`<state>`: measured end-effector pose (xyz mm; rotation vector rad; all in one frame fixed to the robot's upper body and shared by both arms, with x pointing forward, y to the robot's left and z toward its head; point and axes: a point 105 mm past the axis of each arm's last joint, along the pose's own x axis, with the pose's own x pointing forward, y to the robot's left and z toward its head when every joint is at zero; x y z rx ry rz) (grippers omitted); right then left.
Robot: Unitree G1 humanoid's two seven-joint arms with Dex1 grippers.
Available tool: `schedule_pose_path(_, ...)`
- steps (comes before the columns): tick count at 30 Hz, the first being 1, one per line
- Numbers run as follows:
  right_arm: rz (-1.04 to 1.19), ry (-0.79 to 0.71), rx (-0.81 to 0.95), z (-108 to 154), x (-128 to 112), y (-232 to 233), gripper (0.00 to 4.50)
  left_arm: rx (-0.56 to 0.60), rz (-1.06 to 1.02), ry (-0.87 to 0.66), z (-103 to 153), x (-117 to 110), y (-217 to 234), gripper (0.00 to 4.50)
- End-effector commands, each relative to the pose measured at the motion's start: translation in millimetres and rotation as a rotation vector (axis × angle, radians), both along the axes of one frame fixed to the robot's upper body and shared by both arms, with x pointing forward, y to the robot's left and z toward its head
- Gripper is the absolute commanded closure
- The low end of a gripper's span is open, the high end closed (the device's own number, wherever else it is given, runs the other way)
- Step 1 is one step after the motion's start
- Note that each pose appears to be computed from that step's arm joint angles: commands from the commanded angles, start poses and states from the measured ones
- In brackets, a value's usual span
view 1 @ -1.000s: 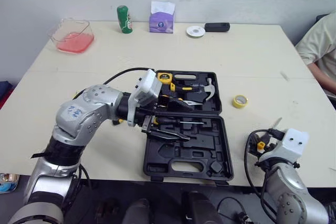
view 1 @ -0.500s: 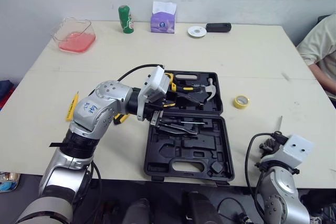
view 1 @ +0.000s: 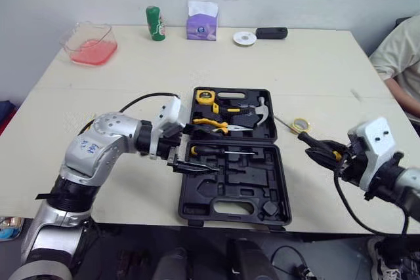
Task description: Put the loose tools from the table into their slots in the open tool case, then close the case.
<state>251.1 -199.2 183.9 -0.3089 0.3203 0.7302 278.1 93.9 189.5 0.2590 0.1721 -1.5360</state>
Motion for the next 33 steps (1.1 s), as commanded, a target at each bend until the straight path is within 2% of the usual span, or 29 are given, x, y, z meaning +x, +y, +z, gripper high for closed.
schedule_pose_path(1, 0.298, 0.087, -0.041, 2.2, -7.1, 31.9, 3.39, 0.058, 0.044, -0.054, 6.2, -1.2, 25.0, 0.00)
schedule_pose_path(4, 0.458, 0.127, -0.100, -0.5, 6.4, 55.6, 3.39, 0.174, 0.054, -0.082, -6.5, -1.5, 44.6, 0.00)
schedule_pose_path(6, 0.491, 0.132, -0.150, -7.4, 15.3, 61.6, 3.39, 0.208, 0.055, -0.097, -11.4, 0.3, 48.4, 0.00)
schedule_pose_path(12, 0.485, 0.129, -0.194, -14.6, 38.5, 72.1, 3.39, 0.195, 0.057, -0.129, -15.0, 4.6, 40.5, 0.00)
schedule_pose_path(16, 0.521, 0.131, -0.264, -21.2, 38.0, 68.3, 3.39, 0.169, 0.050, -0.141, -12.8, 5.1, 32.5, 0.00)
schedule_pose_path(27, 0.464, 0.147, -0.261, -21.8, 40.1, 52.7, 3.39, 0.135, 0.022, -0.149, -3.2, 3.6, 24.2, 0.00)
schedule_pose_path(33, 0.437, 0.164, -0.261, -30.8, 38.7, 43.5, 3.39, 0.130, -0.008, -0.157, -2.6, 0.3, 18.0, 0.00)
